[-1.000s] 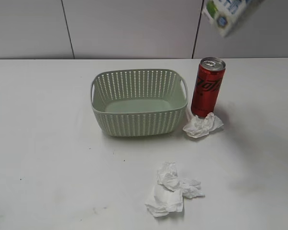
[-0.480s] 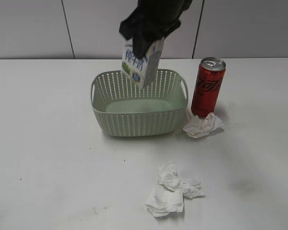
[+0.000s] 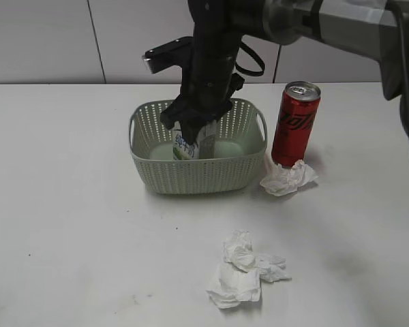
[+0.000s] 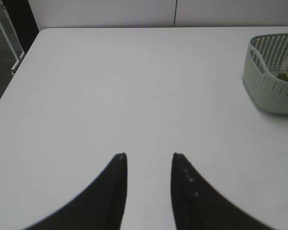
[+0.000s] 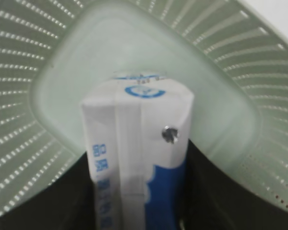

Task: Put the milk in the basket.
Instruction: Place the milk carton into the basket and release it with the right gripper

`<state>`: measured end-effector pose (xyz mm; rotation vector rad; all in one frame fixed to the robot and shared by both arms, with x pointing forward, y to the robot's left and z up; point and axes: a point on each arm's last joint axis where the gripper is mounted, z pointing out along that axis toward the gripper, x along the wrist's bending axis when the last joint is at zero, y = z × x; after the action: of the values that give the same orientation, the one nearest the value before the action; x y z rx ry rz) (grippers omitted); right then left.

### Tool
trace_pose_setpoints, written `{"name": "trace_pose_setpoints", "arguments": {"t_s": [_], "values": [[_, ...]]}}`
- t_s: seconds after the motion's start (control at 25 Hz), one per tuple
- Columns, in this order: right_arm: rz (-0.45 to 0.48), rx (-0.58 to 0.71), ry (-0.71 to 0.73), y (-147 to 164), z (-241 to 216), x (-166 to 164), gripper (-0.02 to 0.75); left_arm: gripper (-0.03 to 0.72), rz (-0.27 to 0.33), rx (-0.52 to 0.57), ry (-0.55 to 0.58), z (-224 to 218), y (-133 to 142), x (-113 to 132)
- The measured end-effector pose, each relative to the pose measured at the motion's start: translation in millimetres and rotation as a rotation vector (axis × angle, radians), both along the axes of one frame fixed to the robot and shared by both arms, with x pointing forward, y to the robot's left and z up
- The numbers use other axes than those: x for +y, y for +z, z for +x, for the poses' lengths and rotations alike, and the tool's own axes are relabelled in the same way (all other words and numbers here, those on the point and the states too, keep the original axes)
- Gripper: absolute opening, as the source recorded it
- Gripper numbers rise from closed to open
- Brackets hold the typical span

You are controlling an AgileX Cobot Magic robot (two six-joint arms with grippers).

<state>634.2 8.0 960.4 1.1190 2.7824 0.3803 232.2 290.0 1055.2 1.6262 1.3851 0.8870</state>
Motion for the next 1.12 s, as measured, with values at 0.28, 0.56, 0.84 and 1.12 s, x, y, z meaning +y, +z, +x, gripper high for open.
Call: {"name": "trace_pose_setpoints", "arguments": {"t_s": [0.28,0.56,0.84,1.12], "values": [[0.015,-0.019,-0.021,-5.2,3.4,1.9,0.332,0.235,0.001,0.0,0.0,0.0,0.0,0.0],[0.01,0.013,-0.074,-0.8,1.9,0.9,0.596,0.235,0.001,0.0,0.0,0.0,0.0,0.0],[0.097,-0.073,-0.135,56.2,9.6,5.8,0.618,0.235,0.001,0.0,0.0,0.0,0.0,0.0],[0.117,-0.308,-0.177,128.1,12.6,-13.1,0.617,0.235,0.001,0.0,0.0,0.0,0.0,0.0]]}}
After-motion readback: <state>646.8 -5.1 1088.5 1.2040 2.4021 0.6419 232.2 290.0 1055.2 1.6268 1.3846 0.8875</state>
